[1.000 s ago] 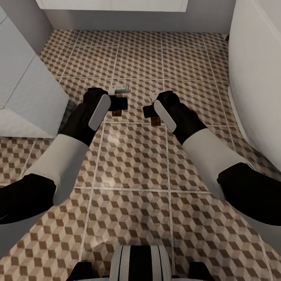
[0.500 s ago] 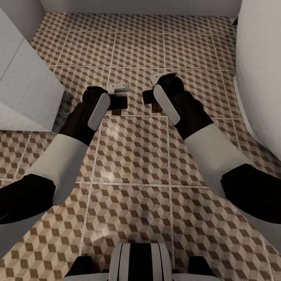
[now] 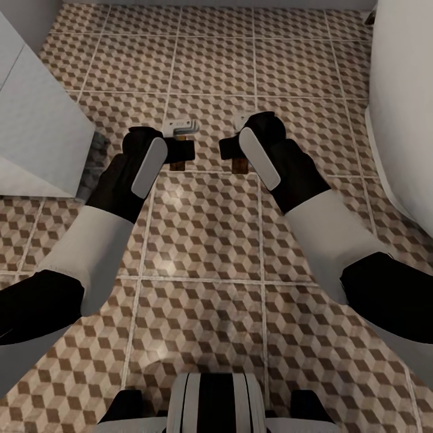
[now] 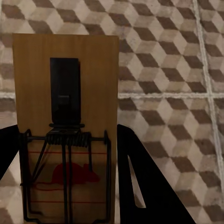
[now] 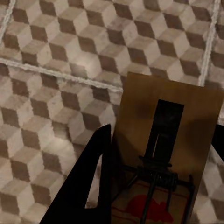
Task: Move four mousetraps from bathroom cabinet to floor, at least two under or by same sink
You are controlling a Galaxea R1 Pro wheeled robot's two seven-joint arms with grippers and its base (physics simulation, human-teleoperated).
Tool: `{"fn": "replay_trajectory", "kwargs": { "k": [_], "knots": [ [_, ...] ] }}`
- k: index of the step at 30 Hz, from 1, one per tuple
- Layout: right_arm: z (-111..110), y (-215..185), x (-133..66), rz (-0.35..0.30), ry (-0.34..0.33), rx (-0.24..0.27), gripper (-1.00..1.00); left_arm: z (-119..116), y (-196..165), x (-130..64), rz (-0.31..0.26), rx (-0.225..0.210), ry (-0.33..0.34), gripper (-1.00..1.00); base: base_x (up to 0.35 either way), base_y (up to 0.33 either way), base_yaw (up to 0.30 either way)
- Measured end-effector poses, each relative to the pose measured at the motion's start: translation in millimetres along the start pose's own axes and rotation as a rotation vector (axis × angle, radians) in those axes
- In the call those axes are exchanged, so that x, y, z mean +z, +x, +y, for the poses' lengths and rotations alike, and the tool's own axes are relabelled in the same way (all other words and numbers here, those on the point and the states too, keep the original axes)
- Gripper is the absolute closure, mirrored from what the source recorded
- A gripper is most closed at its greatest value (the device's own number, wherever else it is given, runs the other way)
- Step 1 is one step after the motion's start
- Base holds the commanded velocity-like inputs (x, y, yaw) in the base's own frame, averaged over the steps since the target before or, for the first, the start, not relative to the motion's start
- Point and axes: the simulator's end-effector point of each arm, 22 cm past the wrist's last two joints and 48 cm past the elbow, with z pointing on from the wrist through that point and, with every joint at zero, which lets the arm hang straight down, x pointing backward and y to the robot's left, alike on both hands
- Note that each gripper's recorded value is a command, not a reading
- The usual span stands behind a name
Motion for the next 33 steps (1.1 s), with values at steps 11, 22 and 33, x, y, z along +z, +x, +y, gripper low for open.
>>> {"fn": "replay_trajectory", "kwargs": {
  "k": [11, 22, 33],
  "knots": [
    [5, 25, 26.8, 0.034, -0.029, 0.033, 1.0, 3, 10, 15.6, -0.01, -0.008, -0.004, 1.0, 0.0, 0.0, 0.0],
    [1, 31, 35.7, 0.033, -0.012, 0.04, 1.0, 8, 17, 23.4, -0.006, -0.023, -0.006, 1.0, 0.0, 0.0, 0.0],
    [-14, -7, 9.1, -0.078, 0.079, 0.038, 1.0, 10, 18, 24.5, -0.007, -0.024, -0.006, 1.0, 0.0, 0.0, 0.0]
  ]
}}
